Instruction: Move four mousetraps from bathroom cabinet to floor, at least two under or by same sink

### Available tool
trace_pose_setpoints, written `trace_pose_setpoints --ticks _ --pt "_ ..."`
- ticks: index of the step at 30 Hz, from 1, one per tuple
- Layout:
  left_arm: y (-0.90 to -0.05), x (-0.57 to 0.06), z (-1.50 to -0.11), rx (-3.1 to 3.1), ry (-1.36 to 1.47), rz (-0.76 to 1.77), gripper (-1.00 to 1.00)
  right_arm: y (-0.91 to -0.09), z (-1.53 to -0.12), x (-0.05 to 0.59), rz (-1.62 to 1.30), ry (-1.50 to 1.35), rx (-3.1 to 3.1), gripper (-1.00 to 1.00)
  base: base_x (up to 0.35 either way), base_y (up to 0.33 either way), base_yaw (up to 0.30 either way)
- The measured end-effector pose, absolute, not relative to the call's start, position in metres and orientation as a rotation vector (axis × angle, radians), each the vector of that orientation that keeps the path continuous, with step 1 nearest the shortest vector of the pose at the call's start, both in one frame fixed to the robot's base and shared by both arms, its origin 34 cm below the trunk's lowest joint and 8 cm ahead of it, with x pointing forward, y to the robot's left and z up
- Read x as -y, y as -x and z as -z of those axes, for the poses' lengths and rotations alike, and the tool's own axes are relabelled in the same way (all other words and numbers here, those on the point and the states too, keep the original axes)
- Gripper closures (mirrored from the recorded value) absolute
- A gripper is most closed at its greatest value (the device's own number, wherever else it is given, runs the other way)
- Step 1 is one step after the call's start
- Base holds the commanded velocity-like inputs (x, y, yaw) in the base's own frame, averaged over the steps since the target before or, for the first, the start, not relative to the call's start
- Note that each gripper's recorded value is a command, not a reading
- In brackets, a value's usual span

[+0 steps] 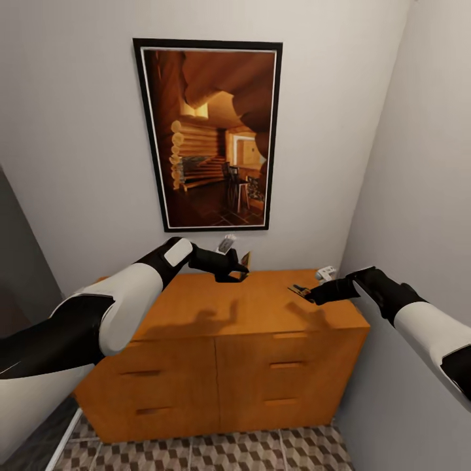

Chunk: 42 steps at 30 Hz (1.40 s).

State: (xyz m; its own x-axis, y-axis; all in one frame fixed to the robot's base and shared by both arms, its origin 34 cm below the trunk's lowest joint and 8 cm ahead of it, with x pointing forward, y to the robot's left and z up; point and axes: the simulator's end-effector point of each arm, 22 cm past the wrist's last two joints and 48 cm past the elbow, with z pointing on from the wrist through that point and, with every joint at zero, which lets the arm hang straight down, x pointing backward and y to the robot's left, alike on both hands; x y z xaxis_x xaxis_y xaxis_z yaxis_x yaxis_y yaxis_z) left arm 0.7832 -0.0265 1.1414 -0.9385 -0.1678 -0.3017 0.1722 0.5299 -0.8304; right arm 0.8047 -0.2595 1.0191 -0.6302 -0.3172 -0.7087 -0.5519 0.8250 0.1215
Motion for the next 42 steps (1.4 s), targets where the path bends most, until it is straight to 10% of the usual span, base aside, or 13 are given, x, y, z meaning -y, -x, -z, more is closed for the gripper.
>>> trace_pose_setpoints --ticks 42 --pt "-0.775 0.018 -1.124 -2.480 -0.034 1.270 1.00 -0.801 -1.027 0.259 -0.422 0.637 -2.283 1.00 -0.207 0.121 0.086"
